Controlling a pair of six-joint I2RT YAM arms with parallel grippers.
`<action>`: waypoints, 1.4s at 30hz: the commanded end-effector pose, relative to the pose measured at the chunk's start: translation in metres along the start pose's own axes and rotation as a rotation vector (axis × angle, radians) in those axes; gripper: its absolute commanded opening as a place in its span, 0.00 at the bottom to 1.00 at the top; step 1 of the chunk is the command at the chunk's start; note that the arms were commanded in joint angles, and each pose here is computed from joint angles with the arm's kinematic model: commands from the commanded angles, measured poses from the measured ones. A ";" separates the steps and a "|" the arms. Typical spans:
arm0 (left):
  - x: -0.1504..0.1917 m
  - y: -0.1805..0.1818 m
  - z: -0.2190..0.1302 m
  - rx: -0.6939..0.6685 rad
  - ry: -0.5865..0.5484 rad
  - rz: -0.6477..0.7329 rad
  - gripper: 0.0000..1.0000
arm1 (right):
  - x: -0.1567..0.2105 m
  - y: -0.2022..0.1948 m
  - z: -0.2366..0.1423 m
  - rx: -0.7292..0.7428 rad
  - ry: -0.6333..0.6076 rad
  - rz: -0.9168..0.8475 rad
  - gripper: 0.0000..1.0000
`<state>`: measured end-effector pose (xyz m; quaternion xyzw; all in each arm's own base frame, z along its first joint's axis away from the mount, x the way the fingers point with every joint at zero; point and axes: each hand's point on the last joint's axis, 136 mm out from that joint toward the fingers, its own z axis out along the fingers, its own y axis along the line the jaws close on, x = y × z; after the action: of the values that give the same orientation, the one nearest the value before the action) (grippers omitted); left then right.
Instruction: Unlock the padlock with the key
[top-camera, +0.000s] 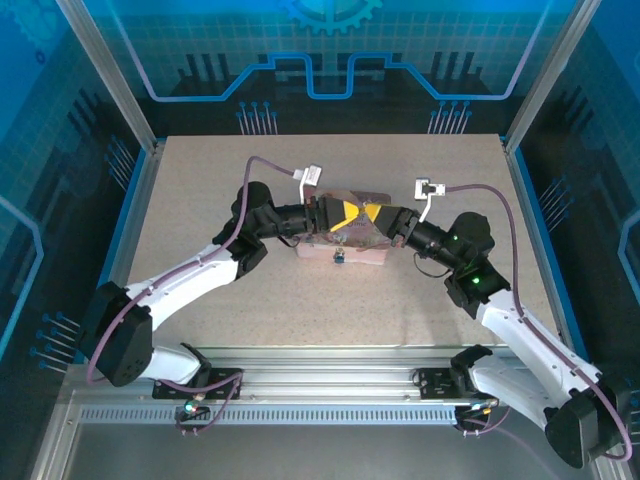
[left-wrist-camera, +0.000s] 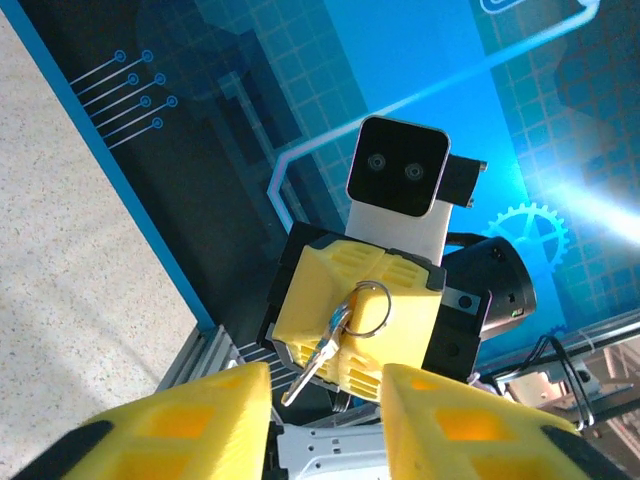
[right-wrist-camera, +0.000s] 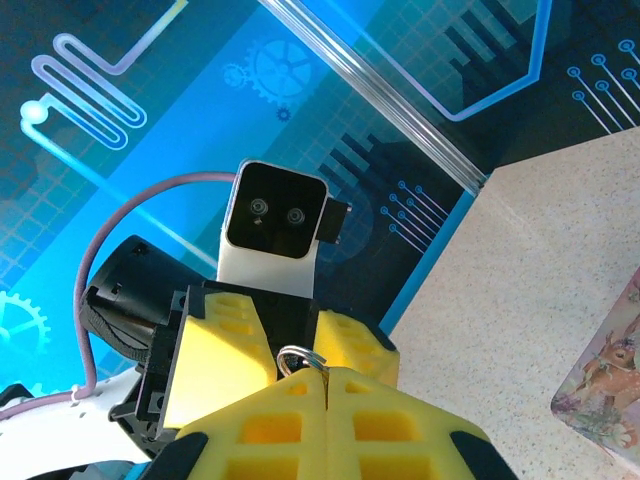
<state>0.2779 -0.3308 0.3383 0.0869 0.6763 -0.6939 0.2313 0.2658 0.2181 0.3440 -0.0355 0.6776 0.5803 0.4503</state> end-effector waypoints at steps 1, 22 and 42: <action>-0.002 -0.017 0.004 0.056 0.014 0.050 0.29 | -0.003 0.006 0.001 -0.023 -0.018 -0.011 0.00; -0.004 -0.019 0.003 0.042 0.011 0.062 0.28 | 0.006 0.005 -0.007 -0.016 0.002 -0.009 0.00; 0.004 0.001 -0.003 -0.137 0.063 0.083 0.00 | 0.025 -0.037 -0.024 0.173 0.047 -0.011 0.44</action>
<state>0.2792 -0.3333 0.3333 0.1017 0.7039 -0.6651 0.2278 0.2574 0.2082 0.3212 -0.0270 0.7045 0.5531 0.4439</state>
